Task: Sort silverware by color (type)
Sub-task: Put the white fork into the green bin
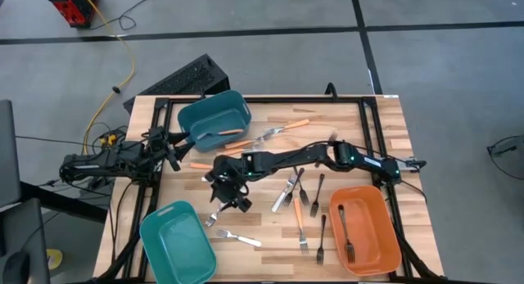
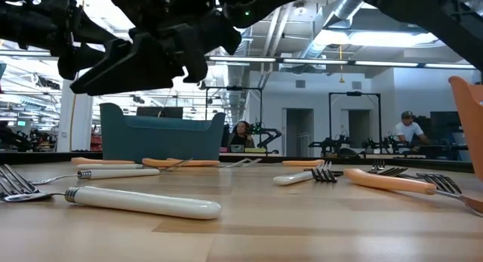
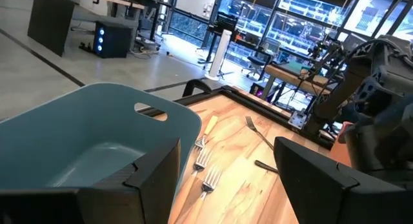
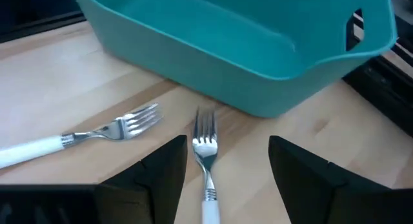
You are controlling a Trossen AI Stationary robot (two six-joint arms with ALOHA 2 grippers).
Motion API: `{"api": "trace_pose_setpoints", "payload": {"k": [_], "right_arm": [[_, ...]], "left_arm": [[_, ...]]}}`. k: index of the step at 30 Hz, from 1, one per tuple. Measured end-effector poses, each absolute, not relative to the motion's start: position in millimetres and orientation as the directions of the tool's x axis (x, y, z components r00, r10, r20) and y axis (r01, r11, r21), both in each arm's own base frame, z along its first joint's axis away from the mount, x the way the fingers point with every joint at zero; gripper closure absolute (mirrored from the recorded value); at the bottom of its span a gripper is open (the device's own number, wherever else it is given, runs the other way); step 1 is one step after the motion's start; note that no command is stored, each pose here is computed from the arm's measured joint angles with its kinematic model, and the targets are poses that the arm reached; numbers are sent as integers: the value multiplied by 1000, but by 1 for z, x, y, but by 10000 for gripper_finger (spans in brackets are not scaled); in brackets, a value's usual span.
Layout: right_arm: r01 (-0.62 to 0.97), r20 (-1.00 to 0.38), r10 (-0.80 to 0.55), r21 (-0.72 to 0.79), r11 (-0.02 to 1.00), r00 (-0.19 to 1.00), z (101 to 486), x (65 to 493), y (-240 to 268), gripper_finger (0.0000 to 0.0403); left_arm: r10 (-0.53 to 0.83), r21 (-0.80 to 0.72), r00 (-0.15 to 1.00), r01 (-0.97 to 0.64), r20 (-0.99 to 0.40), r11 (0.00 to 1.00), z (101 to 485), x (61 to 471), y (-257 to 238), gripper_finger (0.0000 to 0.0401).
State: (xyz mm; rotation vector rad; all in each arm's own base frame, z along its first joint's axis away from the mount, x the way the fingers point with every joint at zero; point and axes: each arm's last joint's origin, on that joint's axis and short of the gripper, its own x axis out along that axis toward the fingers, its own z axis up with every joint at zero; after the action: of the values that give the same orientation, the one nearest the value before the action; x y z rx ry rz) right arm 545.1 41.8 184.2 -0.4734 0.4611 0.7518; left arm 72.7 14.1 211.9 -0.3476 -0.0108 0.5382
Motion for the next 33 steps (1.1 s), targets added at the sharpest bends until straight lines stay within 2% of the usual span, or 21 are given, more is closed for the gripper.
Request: {"api": "trace_pose_setpoints", "payload": {"k": [8,14,27,33], "right_arm": [[-703,-597,500,-158,694,627,145,551,37,159],[-689,-590,491,-158,707,640,151,552,29,159],[-694,-675,435,-160,702,596,119,551,30,159],[-680,-684,424,-143,719,594,119,550,29,159]], "left_arm": [[498,-316,863,-498,-89,807,211,73,14,166],[499,-307,861,-503,-100,808,210,73,14,166],[497,-300,860,-506,-110,809,209,72,14,166],[497,-296,860,-508,-116,809,208,72,14,166]]}}
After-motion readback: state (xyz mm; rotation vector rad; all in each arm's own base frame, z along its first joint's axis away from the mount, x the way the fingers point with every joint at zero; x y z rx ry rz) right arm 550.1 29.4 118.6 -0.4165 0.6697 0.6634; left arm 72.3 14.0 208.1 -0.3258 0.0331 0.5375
